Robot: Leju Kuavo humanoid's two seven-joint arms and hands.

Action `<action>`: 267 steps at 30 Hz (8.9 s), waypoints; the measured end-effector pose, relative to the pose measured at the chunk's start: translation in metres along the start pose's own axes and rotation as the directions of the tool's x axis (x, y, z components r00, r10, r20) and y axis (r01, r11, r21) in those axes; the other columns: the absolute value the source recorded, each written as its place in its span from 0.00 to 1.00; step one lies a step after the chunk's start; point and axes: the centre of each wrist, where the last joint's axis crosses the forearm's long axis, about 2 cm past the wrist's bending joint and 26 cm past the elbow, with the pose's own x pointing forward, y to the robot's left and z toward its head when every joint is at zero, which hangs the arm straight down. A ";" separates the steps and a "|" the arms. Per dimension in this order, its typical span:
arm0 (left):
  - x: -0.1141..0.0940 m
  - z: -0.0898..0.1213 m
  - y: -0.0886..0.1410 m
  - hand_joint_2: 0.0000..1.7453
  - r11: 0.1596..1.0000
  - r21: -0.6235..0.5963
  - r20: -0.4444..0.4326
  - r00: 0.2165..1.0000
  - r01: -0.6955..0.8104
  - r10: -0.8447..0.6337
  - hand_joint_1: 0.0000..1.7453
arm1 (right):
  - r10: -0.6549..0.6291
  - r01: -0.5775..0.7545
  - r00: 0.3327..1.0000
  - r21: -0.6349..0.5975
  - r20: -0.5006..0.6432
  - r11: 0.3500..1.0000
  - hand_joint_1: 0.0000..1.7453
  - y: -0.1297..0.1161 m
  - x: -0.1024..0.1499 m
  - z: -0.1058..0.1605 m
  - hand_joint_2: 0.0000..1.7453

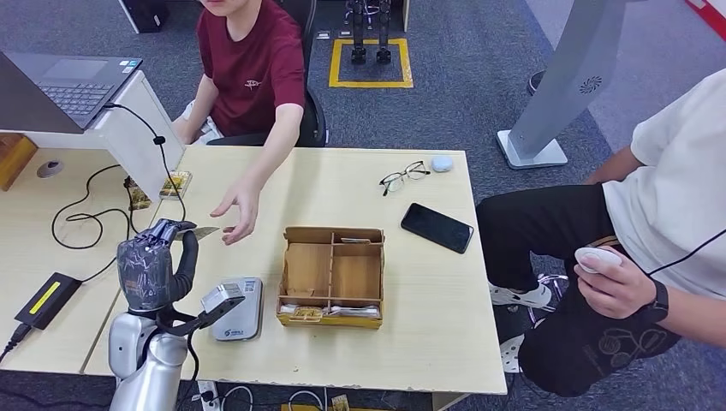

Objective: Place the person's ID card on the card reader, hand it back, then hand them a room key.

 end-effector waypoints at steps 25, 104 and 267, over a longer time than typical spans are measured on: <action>0.023 0.004 -0.030 0.75 0.923 0.102 -0.355 0.854 -0.370 0.381 0.00 | -0.025 0.025 1.000 -0.026 -0.008 0.999 0.00 0.005 -0.004 0.003 1.00; 0.093 0.083 -0.027 1.00 0.844 -0.536 0.336 0.918 0.002 0.212 0.00 | -0.046 0.046 0.999 -0.010 -0.025 0.999 0.00 -0.003 -0.001 -0.001 1.00; 0.108 0.044 -0.023 1.00 0.743 -0.563 0.111 0.857 -0.363 0.503 0.00 | -0.027 0.027 1.000 -0.017 -0.004 0.999 0.00 0.000 -0.002 0.000 1.00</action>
